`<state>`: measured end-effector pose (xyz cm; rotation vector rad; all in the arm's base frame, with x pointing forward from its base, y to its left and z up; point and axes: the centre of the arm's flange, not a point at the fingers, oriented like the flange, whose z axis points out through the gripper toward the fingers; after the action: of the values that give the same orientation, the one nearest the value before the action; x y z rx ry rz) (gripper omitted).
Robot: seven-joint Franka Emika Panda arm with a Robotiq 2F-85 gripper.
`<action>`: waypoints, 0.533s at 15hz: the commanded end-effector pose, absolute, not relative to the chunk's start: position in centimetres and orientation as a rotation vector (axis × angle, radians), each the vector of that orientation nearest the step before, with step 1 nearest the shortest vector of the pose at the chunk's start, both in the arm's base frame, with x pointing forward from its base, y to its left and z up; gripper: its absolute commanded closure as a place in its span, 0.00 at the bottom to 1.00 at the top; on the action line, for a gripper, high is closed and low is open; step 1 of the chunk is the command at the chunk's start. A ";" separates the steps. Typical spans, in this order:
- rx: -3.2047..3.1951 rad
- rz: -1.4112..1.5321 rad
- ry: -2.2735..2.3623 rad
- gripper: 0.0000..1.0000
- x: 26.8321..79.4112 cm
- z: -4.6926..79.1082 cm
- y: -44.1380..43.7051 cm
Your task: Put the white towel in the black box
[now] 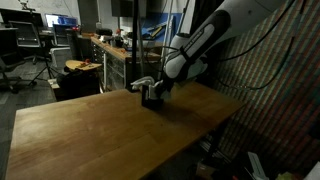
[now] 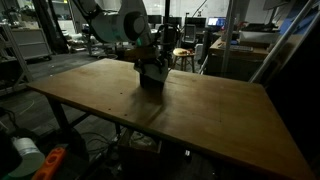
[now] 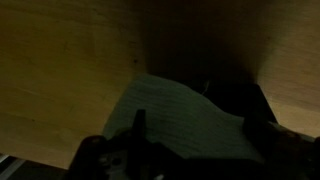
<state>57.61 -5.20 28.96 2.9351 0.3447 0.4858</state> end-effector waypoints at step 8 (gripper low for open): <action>2.927 0.460 0.320 0.00 59.8 26.9 -10.0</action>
<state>58.86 -8.94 26.94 2.9298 0.3117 0.4488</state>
